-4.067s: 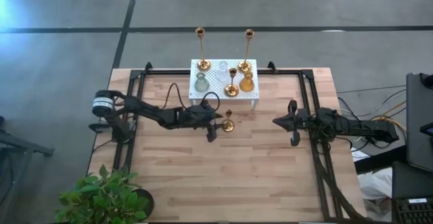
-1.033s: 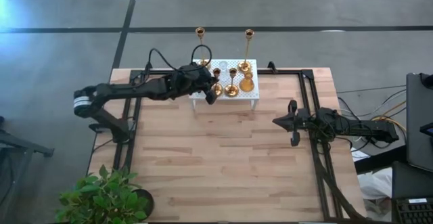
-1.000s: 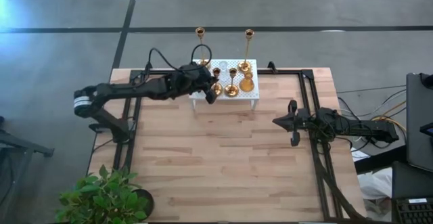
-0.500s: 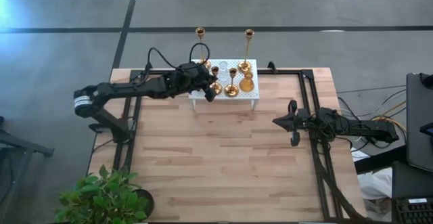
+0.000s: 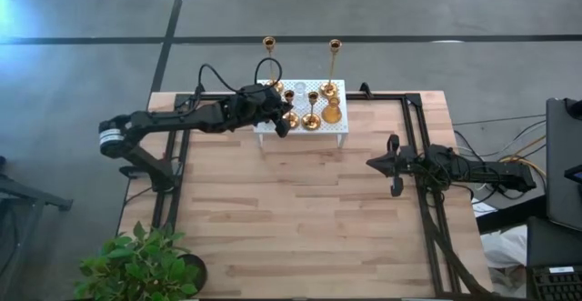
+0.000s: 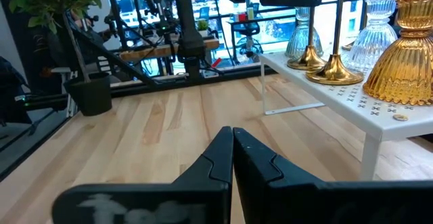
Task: Pick & Place candle stick holders
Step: Put the gold candlestick on the shelf
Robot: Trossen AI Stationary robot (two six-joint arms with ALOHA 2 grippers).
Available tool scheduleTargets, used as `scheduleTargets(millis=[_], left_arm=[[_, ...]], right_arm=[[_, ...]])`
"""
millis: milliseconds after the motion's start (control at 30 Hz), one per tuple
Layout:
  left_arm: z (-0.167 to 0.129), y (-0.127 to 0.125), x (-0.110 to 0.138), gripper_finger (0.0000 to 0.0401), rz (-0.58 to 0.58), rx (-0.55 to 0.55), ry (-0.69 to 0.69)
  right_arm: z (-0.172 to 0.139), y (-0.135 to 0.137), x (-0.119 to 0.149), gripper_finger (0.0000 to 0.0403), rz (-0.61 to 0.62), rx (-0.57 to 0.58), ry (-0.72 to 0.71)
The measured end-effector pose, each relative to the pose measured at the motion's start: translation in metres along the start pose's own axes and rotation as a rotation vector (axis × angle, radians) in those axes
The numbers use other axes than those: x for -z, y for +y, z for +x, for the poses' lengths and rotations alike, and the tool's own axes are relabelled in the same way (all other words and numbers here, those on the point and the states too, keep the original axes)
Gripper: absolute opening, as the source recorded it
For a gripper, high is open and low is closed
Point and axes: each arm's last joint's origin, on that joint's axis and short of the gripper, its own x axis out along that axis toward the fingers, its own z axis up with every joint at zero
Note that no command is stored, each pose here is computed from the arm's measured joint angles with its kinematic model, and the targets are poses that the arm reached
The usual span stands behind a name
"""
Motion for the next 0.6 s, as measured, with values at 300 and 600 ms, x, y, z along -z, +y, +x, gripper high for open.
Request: scheduleTargets(millis=[300,600], left_arm=[[-0.0009,0.0003,0.0009,0.0018,-0.009,-0.003,0.013],[-0.0017,0.0005,0.0012,0.0018,-0.015,-0.004,0.02]], right_arm=[[0.0,0.0,0.0,0.0008,0.0,0.0,0.0],[0.0,0.0,0.0,0.0008,0.0,0.0,0.0]])
